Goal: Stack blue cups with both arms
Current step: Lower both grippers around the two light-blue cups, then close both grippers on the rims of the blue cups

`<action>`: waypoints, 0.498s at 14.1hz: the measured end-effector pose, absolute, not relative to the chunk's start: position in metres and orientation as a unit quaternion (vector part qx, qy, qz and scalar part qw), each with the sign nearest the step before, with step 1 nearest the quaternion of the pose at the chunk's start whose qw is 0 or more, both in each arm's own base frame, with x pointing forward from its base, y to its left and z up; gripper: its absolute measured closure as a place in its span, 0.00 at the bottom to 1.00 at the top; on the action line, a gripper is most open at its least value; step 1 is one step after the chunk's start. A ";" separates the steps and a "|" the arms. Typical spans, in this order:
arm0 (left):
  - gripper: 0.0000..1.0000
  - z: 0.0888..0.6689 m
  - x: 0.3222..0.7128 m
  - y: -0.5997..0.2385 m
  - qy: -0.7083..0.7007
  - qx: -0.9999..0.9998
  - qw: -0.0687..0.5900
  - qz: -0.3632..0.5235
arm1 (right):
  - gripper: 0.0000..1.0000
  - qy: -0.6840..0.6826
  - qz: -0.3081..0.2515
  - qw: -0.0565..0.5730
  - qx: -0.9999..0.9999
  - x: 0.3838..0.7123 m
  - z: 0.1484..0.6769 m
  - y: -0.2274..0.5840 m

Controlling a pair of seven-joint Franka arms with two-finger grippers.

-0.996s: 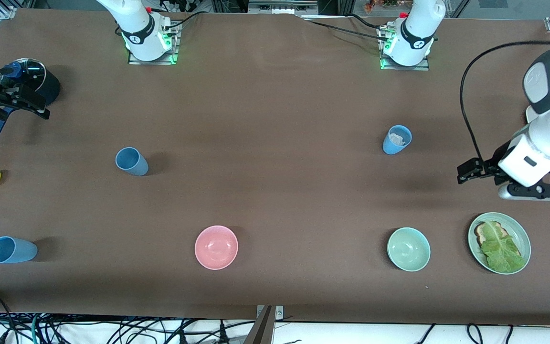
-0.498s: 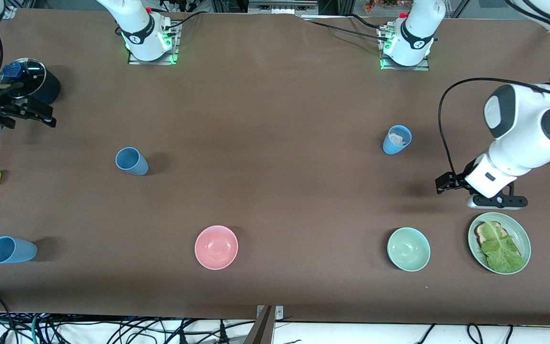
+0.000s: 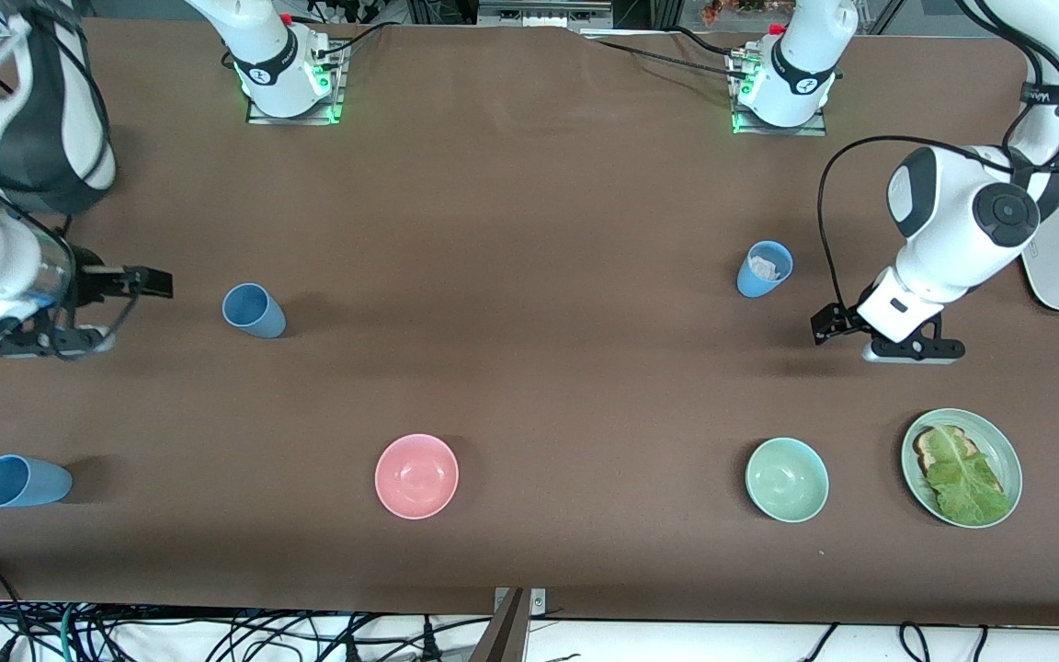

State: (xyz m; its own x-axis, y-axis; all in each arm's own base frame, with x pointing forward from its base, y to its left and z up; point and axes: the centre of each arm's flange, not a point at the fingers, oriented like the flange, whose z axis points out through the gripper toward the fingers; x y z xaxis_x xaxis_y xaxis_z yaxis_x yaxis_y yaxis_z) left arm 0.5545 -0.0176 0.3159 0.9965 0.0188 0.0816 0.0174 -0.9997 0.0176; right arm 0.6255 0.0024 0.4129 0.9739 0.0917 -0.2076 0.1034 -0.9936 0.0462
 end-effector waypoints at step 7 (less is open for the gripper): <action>0.00 0.318 0.508 -0.057 0.019 0.999 0.011 0.028 | 0.00 0.065 -0.071 0.029 0.995 0.614 0.303 0.014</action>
State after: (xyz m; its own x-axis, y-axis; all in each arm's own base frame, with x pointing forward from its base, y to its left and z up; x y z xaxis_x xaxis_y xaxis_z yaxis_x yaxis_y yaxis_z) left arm 0.5082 -0.0570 0.3181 0.9977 0.0385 0.0563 0.0372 -0.9990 0.0231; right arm 0.6140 0.0138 0.3028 0.9815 0.1254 -0.1449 0.1336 -0.9899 0.0481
